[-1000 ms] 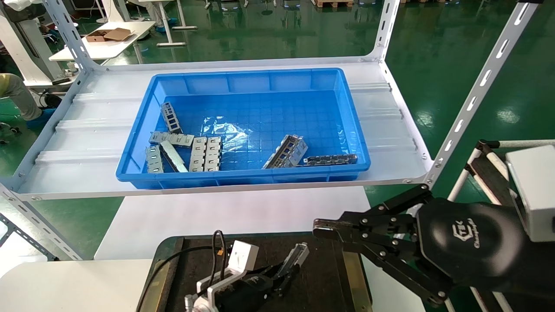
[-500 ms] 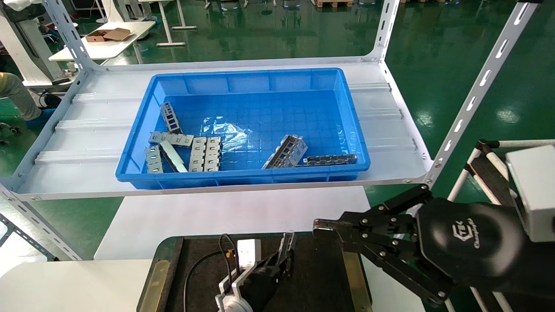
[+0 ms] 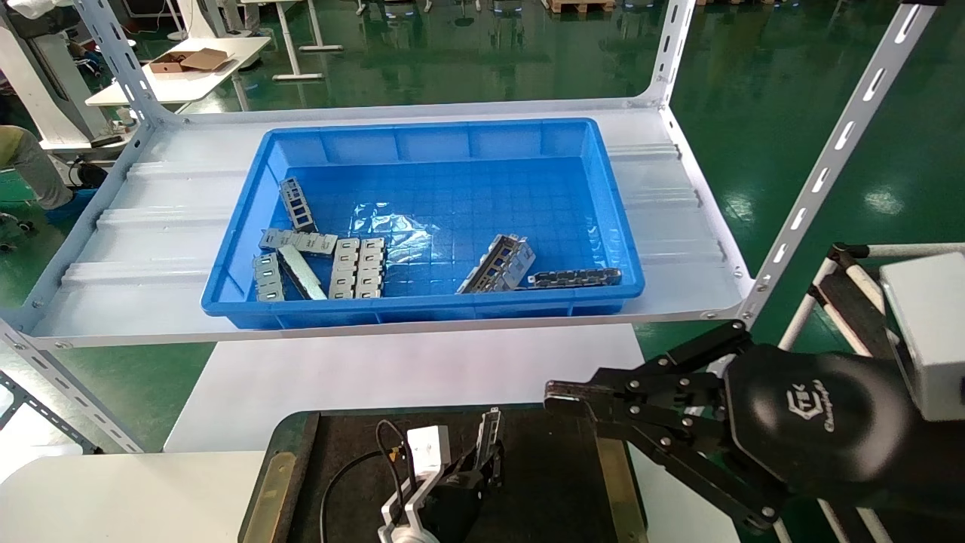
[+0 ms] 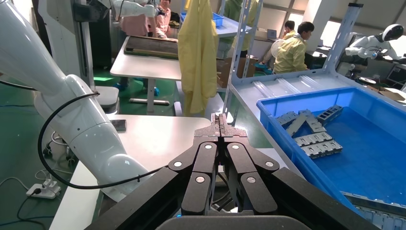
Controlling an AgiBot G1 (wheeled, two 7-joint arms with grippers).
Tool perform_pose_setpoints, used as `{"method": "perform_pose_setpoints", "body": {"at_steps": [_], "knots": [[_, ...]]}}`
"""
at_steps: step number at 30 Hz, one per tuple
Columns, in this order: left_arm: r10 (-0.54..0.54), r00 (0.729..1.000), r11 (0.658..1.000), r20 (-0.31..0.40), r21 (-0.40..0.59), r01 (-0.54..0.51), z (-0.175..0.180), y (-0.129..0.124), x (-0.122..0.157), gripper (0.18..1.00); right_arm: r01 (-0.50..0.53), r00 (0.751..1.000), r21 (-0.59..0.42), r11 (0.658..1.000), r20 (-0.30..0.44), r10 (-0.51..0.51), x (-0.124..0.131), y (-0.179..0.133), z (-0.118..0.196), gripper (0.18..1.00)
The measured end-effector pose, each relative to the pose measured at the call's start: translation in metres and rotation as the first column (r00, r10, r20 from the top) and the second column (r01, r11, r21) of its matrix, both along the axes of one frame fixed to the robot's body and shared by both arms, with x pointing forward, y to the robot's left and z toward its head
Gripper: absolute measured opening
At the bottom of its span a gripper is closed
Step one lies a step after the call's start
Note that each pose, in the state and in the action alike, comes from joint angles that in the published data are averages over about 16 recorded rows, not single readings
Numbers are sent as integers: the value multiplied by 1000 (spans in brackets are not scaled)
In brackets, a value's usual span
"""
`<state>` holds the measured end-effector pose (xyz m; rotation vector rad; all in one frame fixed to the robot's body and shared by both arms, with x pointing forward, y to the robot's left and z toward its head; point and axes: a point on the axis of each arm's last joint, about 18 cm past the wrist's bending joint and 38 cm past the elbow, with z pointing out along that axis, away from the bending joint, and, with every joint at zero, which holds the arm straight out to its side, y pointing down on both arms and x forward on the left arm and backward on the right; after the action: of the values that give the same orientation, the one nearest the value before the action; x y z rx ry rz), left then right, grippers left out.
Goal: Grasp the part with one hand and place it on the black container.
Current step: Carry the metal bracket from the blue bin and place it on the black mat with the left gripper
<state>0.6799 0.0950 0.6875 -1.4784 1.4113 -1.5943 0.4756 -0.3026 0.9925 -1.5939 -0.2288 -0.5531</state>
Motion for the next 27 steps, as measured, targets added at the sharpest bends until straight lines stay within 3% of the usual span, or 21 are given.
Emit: {"method": "perform_pose_setpoints", "body": {"at_steps": [18,27], "knots": [[48,997,999,-58,0,-48,-5,-7,-7,354,0,1000,0,1000,0,0,0,0,0,197],[54,996,999,-77,-3,-54,-6,-9,-9,368,0,1000,0,1000,0,0,0,0,0,250]]}}
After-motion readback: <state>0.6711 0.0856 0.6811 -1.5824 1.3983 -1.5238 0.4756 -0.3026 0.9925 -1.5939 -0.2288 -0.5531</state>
